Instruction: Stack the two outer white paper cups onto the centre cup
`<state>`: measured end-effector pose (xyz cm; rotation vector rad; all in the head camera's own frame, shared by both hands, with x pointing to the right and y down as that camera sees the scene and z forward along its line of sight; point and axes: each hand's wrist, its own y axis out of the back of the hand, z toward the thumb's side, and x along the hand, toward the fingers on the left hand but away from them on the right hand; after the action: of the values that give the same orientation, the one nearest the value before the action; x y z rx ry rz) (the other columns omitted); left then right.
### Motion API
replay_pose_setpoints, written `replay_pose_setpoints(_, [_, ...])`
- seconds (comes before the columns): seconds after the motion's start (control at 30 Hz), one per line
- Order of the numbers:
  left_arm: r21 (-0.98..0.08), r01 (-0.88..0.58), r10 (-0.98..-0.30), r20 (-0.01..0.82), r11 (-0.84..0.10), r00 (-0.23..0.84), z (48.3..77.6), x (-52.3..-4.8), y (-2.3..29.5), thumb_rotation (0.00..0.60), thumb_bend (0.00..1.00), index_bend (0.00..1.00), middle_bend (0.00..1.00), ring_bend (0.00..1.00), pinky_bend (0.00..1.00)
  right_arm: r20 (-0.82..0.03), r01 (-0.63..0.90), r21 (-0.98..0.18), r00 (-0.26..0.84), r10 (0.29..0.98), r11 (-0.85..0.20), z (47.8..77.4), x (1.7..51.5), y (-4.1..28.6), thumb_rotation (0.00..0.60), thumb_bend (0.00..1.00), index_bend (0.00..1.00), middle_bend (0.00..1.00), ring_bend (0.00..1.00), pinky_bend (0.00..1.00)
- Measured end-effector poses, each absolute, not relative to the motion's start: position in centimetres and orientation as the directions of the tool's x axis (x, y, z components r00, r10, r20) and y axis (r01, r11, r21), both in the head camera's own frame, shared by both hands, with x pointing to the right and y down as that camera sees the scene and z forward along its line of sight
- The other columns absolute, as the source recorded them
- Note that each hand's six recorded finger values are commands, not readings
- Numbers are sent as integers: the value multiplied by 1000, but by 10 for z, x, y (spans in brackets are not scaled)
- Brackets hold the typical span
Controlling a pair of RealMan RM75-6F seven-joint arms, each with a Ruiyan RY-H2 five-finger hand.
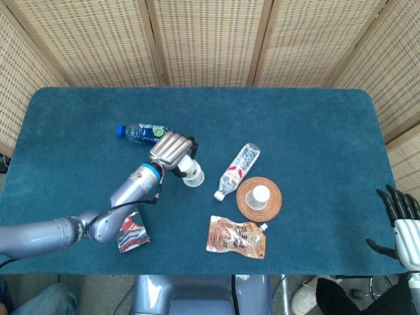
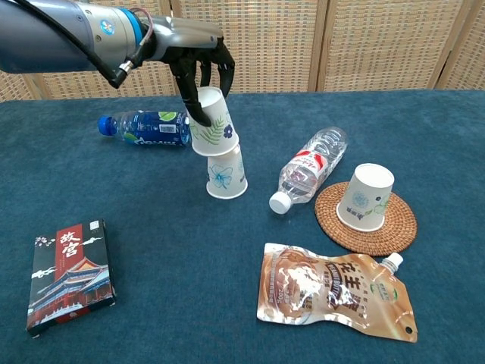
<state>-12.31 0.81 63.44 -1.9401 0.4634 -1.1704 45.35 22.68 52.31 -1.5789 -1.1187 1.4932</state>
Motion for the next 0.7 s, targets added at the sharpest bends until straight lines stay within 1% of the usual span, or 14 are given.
replay_pose_setpoints(0.2, [-775,106,-645,585,-623,492,644,-116,8,600,118,580,373,430,462,-402,132,-910,-42,915,-394,523,457,226,600,0,3,0,0,0])
replay_pose_setpoints(0.27, [-768,106,-639,593,-631,490,646,-114,9,600,101,568,371,428,460,-403,132,-909,-41,914,-394,523,457,226,600,0,5,0,0,0])
replay_pose_setpoints(0.3, [-765,107,-636,596,-635,491,647,-113,10,600,84,543,353,408,445,-403,132,-909,-41,914,-395,523,457,226,600,0,5,0,0,0])
replay_pose_setpoints(0.37, [-763,109,-634,599,-637,490,648,-113,11,600,39,400,239,286,354,-404,132,-909,-41,914,-396,523,457,226,600,0,6,0,0,0])
replay_pose_setpoints(0.4, [-762,110,-633,600,-638,490,648,-113,11,600,15,249,133,163,251,-404,132,-909,-42,914,-396,523,457,226,600,0,6,0,0,0])
replay_pose_setpoints(0.43, [-761,112,-631,602,-639,488,649,-113,12,600,1,111,48,64,139,-405,132,-908,-41,913,-397,523,457,226,600,0,6,0,0,0])
replay_pose_setpoints(0.47, [-758,115,-629,606,-642,487,650,-114,12,600,0,47,12,20,79,-405,133,-908,-41,913,-397,523,457,226,600,0,6,0,0,0])
replay_pose_setpoints(0.5, [-754,118,-625,612,-646,484,651,-115,13,600,0,3,0,0,21,-406,133,-908,-41,913,-397,523,457,226,600,0,6,0,0,0])
replay_pose_setpoints(0.53, [-751,116,-625,615,-650,481,651,-116,14,600,0,0,0,0,0,-406,134,-908,-40,913,-398,523,457,227,600,0,6,0,0,0])
replay_pose_setpoints(0.63, [-745,72,-628,607,-664,487,645,-121,15,600,0,0,0,0,0,-405,135,-908,-41,913,-396,522,458,227,600,0,7,0,0,0])
replay_pose_setpoints(0.7, [-751,30,-644,585,-659,492,637,-129,14,600,0,0,0,0,0,-405,133,-908,-42,913,-397,523,458,227,600,0,8,0,0,0])
